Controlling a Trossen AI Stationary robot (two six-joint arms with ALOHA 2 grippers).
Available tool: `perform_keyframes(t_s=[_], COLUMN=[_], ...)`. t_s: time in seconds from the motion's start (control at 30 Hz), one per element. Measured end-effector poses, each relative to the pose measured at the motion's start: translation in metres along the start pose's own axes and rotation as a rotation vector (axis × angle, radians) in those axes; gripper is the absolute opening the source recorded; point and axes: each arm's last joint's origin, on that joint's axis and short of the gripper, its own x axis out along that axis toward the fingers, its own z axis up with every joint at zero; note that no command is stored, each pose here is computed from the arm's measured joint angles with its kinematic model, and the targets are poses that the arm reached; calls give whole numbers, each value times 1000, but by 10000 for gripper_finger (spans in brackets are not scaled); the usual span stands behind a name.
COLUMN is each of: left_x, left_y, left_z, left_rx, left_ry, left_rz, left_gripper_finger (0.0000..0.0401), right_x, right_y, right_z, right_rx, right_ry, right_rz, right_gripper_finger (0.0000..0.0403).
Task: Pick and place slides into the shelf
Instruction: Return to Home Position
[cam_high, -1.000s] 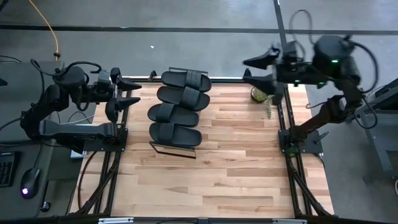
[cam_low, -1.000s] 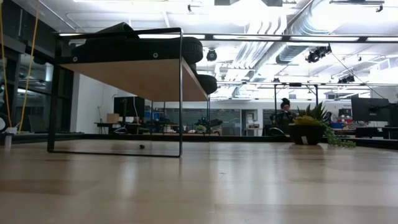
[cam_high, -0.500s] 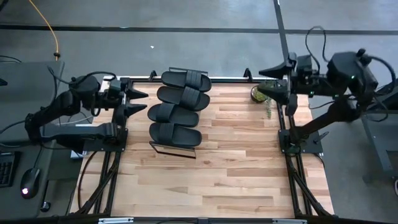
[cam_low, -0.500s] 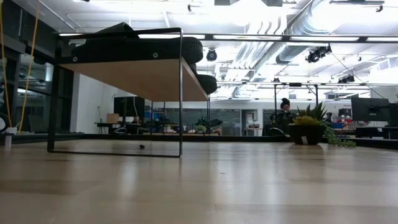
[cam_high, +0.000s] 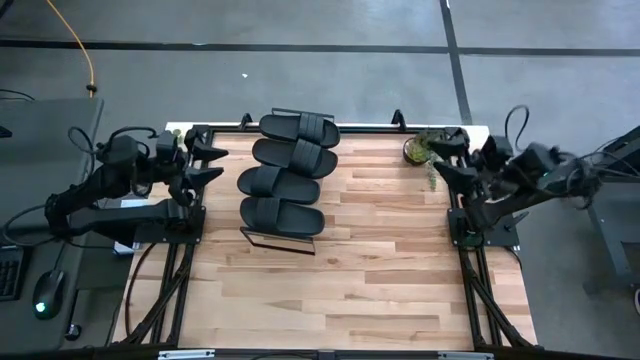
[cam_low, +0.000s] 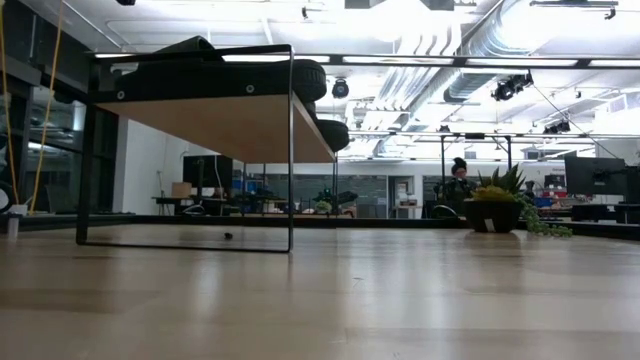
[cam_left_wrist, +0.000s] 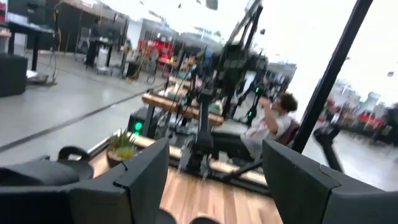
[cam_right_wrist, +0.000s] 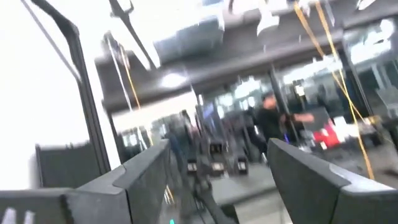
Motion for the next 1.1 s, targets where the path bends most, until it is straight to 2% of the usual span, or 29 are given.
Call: perform_keyframes(t_s=[0.23, 0.4, 0.53, 0.7, 1.0, 1.1], left_x=[-2, -1, 0, 1, 1, 1], left_y=[8, 16, 21, 24, 26, 27], left_z=[-25, -51, -64, -70, -77, -77], left_rx=[-67, -130, -226, -274, -282, -241], left_ry=[-107, -124, -94, -51, 10, 20], left_rz=[-28, -39, -19, 36, 75, 79], left_gripper_finger=[235, 211, 190, 172, 174, 173], right_x=[-40, -59, -69, -72, -70, -70], right_y=[-21, -32, -40, -46, -49, -50], right_z=[-58, -85, -97, -112, -143, -147], right_rx=[88, 112, 177, 282, 302, 303], right_ry=[-284, -355, -390, -338, -86, -56], right_rz=[54, 58, -24, -119, -164, -200], right_gripper_finger=[258, 258, 258, 258, 258, 258])
